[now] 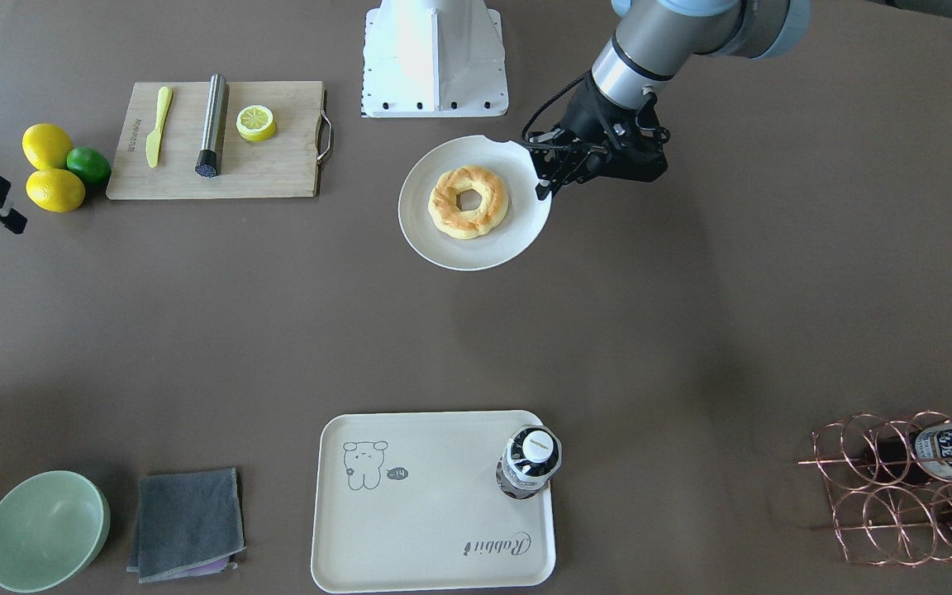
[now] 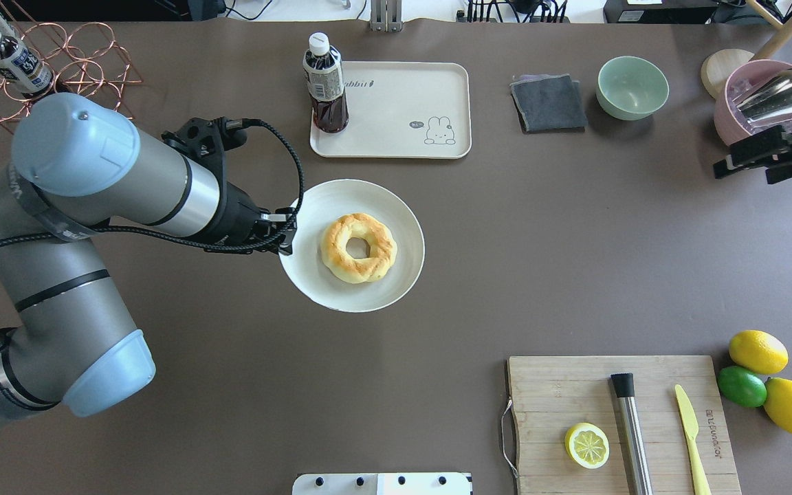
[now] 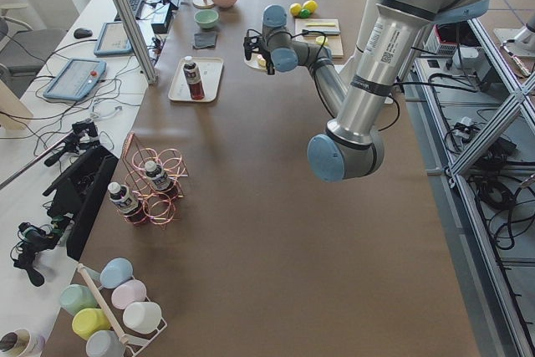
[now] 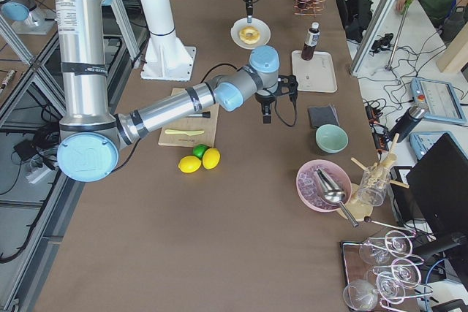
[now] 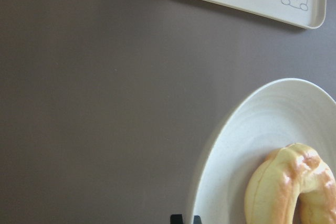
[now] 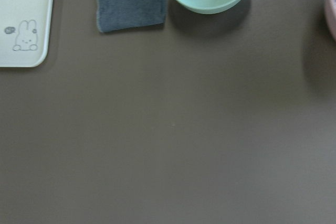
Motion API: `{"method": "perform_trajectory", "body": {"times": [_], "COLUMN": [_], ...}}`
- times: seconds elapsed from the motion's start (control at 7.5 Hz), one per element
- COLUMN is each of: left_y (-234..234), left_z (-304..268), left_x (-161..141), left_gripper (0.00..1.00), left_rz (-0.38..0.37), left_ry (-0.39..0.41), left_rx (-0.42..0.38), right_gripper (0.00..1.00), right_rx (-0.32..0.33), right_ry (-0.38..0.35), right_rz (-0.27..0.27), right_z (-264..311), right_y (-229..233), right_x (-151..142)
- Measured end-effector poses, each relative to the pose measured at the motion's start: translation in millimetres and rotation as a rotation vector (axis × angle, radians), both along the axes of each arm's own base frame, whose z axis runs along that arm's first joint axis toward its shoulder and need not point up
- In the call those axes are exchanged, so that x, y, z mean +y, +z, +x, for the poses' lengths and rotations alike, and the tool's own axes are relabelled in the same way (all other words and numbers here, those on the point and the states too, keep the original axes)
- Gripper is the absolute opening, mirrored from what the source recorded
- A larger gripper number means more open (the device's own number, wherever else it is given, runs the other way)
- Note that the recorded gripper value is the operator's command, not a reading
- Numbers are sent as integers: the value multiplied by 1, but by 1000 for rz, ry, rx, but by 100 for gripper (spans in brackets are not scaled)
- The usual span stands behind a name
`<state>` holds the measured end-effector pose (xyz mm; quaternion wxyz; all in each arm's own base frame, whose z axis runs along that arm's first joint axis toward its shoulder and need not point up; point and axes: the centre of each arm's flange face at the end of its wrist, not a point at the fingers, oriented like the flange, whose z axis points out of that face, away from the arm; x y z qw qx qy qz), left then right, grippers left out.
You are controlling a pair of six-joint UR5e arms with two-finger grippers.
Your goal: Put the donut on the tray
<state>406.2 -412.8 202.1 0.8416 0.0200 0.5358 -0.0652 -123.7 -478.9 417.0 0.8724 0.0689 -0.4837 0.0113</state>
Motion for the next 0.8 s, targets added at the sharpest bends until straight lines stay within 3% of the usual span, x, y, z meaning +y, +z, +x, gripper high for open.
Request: {"method": "perform_trajectory", "body": {"times": [0.27, 0.8], "left_y": [-40, -77], "left_z": [31, 65], "left_x": [18, 37], "left_gripper": [0, 0], "left_rz": [-24, -23], "left_ry": [-13, -45], "left_rx": [31, 62], "right_gripper": [100, 95], "right_rx": [-94, -182], "right_ry": [22, 40], "right_rz": [-93, -166], "right_z": [-65, -171], "right_y": [-62, -158], "right_x": [10, 44]}}
